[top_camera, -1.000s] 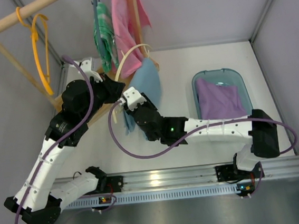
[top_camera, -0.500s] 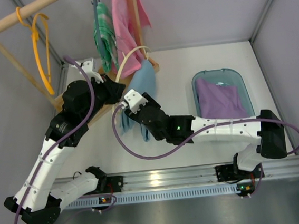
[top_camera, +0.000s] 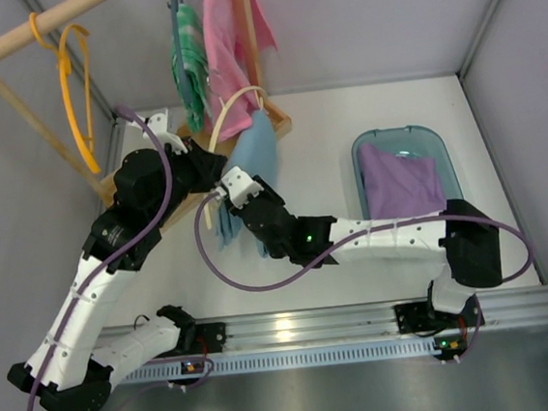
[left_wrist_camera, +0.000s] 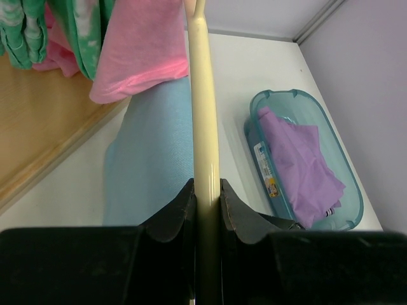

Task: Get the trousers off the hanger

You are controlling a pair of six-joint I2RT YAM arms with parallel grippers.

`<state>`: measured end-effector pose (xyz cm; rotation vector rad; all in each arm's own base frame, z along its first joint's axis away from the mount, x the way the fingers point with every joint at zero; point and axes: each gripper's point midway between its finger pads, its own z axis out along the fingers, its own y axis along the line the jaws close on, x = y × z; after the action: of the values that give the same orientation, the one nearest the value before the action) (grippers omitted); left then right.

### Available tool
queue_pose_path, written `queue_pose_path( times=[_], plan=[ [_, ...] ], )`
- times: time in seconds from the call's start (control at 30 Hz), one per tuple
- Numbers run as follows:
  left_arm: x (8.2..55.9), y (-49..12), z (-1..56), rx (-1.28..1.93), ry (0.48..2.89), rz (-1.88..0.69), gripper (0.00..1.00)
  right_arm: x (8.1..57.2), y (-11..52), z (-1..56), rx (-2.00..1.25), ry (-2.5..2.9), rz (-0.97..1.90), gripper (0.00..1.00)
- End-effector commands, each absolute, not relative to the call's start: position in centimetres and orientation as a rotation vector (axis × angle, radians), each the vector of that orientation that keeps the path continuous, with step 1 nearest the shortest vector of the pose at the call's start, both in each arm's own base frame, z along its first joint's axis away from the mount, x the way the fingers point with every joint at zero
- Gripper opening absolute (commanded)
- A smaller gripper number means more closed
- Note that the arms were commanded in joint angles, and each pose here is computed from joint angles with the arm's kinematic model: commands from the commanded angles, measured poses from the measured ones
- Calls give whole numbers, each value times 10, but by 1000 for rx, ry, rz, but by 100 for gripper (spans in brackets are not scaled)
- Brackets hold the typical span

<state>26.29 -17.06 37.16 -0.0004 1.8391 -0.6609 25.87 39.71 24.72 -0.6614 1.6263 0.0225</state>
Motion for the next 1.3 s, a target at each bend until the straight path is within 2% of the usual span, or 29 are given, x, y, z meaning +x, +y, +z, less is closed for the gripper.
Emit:
queue_pose_path(
  times=[0.0, 0.03, 0.1, 0.13, 0.17, 0.33, 0.53, 0.87, 1.07, 1.27],
  plan=[
    [246, -165, 478, -35, 1461, -833, 0, 283, 381, 251, -494, 1619, 17, 41],
    [247, -165, 476, -38, 1464, -829, 0, 285, 380, 256, -455, 1605, 46, 29],
    [248, -165, 473, -44, 1470, -828, 0, 291, 366, 261, -397, 1595, 41, 17],
    [248, -166, 472, -45, 1474, -835, 0, 292, 362, 265, -373, 1586, 47, 4],
    [247, -167, 472, -42, 1474, -845, 0, 295, 353, 282, -298, 1554, 75, 0],
    [259, -167, 459, -66, 1506, -802, 0, 291, 327, 327, -182, 1452, 130, 0],
    [284, -172, 428, -93, 1589, -717, 0, 283, 290, 429, -39, 1334, 159, 0],
    [301, -175, 403, -107, 1652, -655, 0, 251, 210, 549, 126, 1159, 282, 0],
    [308, -173, 394, -120, 1679, -594, 0, 237, 149, 586, 225, 1125, 180, 0],
    [312, -167, 387, -139, 1704, -526, 0, 221, 87, 598, 314, 1119, 36, 0]
  ],
)
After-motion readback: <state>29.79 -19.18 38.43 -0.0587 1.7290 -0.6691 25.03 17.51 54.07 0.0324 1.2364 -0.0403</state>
